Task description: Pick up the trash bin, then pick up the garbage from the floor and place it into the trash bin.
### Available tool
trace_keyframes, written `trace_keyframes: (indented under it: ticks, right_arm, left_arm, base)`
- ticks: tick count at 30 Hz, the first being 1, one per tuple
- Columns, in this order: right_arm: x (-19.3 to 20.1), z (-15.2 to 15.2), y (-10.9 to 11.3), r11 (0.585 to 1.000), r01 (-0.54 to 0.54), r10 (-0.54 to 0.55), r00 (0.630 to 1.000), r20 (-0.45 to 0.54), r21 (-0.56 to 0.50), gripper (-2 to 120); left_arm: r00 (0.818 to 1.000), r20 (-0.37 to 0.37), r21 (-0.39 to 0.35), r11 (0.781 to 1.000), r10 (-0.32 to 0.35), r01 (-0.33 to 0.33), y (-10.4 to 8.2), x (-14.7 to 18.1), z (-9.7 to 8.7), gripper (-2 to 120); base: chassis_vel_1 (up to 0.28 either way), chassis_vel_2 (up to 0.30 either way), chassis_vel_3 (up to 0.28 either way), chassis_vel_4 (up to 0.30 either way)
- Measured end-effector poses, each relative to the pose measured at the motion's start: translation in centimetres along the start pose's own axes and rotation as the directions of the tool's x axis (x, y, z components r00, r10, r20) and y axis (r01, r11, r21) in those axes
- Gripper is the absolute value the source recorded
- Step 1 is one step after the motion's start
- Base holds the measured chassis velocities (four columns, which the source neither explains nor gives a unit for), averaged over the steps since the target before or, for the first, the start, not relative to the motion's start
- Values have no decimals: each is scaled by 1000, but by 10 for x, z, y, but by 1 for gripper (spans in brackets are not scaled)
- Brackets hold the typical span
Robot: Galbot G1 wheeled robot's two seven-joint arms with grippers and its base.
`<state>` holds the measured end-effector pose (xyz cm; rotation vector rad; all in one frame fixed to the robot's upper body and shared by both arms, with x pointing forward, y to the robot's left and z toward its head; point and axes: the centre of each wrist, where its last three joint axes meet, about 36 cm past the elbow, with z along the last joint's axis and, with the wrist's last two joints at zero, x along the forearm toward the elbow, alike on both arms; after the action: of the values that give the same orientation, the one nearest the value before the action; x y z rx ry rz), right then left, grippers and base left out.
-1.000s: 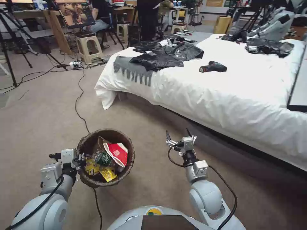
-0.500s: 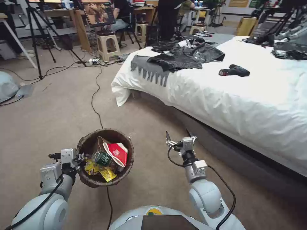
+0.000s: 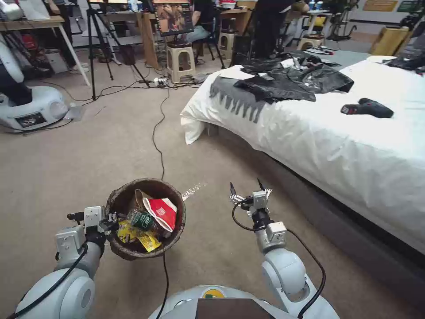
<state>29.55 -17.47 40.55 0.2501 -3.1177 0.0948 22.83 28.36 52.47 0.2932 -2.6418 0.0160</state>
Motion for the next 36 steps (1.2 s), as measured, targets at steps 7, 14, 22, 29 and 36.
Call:
trace_keyframes:
  ticks: [7, 14, 22, 29, 36]
  right_arm:
    - [0, 0, 0, 1000, 0, 0, 1000, 0, 0, 100]
    - [0, 0, 0, 1000, 1, -1, 1000, 1, 0, 100]
    - [-1, -1, 0, 1000, 1, -1, 1000, 3, 1, 100]
    - [-1, -1, 0, 1000, 1, -1, 1000, 4, 0, 100]
    - [0, -1, -2, 1000, -7, 7, 1000, 4, 3, 100]
  left_arm:
    - [1000, -2, -1, 1000, 1, -1, 0, 0, 0, 4]
    - [1000, -4, -1, 1000, 2, -2, 0, 0, 1, 4]
    - [1000, -6, -1, 1000, 3, -3, -1, 0, 1, 4]
    - [1000, -6, -2, 1000, 0, 0, -1, 0, 1, 4]
    - [1000, 1, -2, 1000, -3, 3, -1, 0, 1, 4]
  base:
    - [62, 75, 69, 79]
    - [76, 64, 67, 72]
    - [75, 63, 79, 63]
    - [72, 70, 69, 68]
    - [23, 25, 23, 21]
